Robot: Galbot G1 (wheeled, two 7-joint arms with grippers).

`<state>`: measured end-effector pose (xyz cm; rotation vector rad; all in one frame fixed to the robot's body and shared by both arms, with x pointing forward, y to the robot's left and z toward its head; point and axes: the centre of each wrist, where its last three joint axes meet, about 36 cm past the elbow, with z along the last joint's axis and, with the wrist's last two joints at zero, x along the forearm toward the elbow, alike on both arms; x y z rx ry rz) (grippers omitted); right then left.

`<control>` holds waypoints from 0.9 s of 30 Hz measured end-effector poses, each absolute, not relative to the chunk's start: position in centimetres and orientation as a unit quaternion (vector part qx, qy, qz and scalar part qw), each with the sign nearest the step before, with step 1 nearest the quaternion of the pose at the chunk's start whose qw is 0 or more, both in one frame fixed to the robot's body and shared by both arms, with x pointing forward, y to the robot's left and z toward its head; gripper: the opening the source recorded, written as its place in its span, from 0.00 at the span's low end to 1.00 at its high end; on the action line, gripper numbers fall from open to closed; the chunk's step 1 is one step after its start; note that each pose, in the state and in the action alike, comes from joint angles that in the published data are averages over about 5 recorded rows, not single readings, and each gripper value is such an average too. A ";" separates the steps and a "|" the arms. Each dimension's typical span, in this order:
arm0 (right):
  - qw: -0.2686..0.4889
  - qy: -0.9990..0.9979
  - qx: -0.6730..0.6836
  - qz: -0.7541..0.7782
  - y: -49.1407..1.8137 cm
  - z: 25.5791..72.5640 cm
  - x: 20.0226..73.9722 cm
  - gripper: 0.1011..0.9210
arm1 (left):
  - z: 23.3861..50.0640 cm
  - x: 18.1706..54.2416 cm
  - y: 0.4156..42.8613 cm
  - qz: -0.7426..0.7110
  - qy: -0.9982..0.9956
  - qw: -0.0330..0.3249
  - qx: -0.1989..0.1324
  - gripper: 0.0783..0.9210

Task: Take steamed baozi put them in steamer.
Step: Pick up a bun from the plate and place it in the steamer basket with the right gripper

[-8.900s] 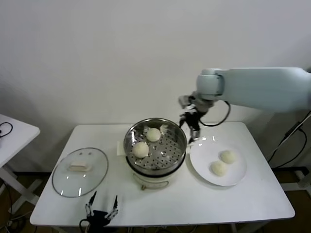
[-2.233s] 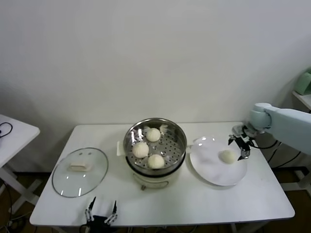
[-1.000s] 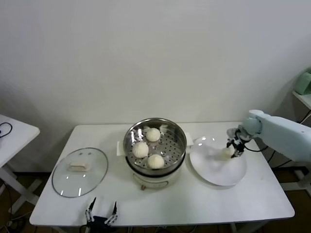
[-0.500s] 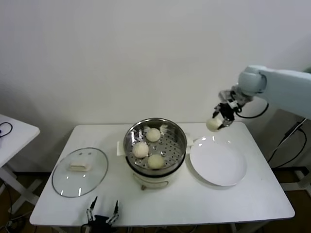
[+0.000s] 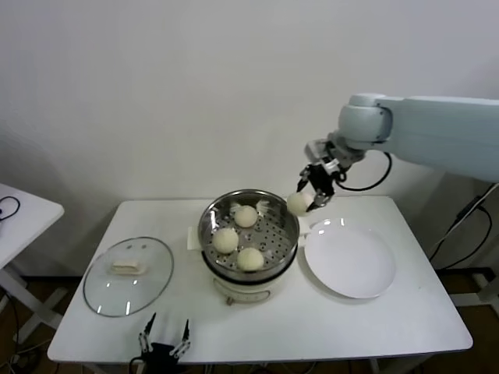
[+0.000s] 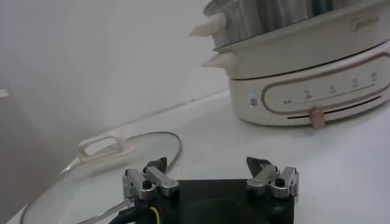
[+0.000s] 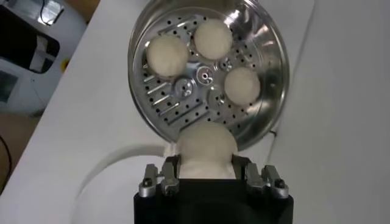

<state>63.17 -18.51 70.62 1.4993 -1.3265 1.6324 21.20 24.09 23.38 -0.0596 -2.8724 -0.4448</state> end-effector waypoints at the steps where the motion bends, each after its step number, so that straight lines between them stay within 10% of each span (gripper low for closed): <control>1: 0.275 -0.492 0.559 0.609 -18.0 70.0 63.2 0.59 | 23.3 21.2 24.1 -0.152 -0.981 0.117 -0.020 0.88; 27: 0.255 -0.487 0.555 0.624 -13.6 57.6 63.5 0.68 | 23.5 21.6 24.4 -0.149 -0.982 0.112 -0.016 0.88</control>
